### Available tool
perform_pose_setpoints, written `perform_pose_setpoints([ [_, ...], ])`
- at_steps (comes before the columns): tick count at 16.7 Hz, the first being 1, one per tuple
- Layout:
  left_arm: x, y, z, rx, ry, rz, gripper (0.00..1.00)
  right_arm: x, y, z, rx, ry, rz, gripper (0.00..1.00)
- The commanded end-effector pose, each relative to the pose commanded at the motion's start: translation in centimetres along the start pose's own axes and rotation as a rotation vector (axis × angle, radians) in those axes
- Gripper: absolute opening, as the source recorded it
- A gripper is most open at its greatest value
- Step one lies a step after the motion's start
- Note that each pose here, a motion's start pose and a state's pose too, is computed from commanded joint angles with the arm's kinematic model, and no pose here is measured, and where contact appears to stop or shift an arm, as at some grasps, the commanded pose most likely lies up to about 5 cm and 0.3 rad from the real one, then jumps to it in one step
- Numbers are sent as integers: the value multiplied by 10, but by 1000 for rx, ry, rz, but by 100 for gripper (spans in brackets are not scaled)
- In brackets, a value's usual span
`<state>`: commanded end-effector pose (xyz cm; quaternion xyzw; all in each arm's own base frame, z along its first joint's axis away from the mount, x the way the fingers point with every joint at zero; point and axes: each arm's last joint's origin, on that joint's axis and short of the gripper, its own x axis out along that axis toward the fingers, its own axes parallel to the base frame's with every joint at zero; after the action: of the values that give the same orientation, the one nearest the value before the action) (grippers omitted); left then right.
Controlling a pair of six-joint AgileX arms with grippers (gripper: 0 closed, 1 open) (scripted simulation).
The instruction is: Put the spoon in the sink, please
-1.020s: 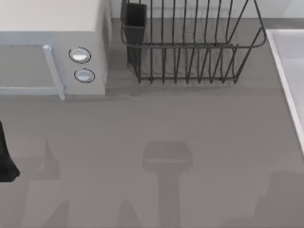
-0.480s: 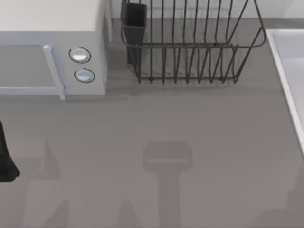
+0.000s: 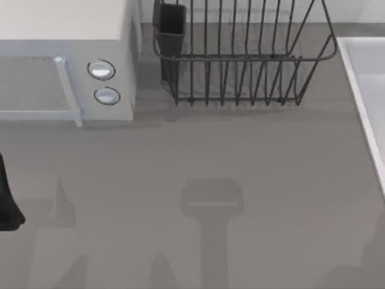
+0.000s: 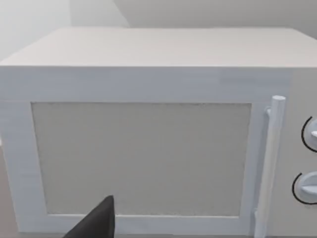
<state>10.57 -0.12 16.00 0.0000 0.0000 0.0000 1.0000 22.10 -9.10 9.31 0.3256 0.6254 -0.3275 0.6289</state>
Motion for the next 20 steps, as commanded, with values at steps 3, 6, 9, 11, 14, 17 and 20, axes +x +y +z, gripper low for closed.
perform_pose_setpoints([
  [3, 0, 0, 0, 0, 0, 0, 100, 0, 0, 0, 0, 0, 0, 47],
  [6, 0, 0, 0, 0, 0, 0, 100, 0, 0, 0, 0, 0, 0, 25],
  [9, 0, 0, 0, 0, 0, 0, 100, 0, 0, 0, 0, 0, 0, 2],
  [11, 0, 0, 0, 0, 0, 0, 100, 0, 0, 0, 0, 0, 0, 0],
  [14, 0, 0, 0, 0, 0, 0, 100, 0, 0, 0, 0, 0, 0, 0],
  [17, 0, 0, 0, 0, 0, 0, 100, 0, 0, 0, 0, 0, 0, 0],
  [20, 0, 0, 0, 0, 0, 0, 100, -26, 2, 3, 1, -38, 2, 0],
])
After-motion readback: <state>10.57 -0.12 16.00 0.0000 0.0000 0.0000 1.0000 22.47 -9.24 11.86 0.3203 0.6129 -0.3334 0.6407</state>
